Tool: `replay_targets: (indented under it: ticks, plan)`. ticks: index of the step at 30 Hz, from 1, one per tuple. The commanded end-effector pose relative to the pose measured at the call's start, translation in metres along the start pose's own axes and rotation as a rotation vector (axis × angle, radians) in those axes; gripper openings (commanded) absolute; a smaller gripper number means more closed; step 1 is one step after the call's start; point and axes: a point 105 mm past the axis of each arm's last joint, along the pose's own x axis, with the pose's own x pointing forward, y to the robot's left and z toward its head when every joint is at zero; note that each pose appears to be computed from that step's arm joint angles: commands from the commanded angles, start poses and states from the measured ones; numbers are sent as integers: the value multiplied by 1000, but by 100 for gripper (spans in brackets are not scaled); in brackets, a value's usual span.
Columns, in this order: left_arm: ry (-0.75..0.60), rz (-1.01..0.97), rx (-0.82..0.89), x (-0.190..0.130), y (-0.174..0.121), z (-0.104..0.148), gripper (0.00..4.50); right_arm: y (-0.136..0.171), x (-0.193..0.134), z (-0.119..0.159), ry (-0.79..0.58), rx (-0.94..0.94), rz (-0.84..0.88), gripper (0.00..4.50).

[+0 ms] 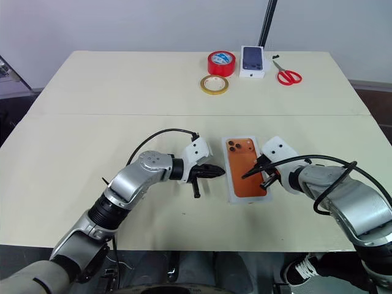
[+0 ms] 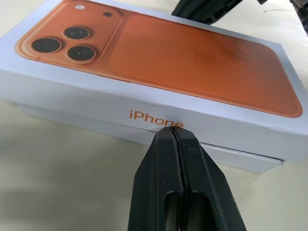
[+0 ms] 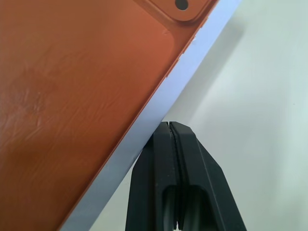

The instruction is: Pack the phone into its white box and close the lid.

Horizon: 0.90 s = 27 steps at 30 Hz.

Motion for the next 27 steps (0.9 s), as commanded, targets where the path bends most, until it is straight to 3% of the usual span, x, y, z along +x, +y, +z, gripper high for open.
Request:
replay_targets:
  ticks: [1, 13, 18, 23, 27]
  plan:
    - [-57, -1, 42, 0, -1, 16, 0, 14, 0, 12, -56, -29, 64, 3]
    - [-46, 3, 47, -1, 2, 15, 0, 16, 1, 8, -50, -21, 56, 3]
    - [-45, 28, 41, -8, 9, 13, 0, 0, -10, 3, -30, -57, -2, 3]
    - [-121, 65, -5, -25, 20, 30, 0, -16, -35, 8, -55, -108, -15, 3]
    - [-153, 69, -8, -11, 23, 44, 0, 5, -43, 16, -112, -117, 104, 3]
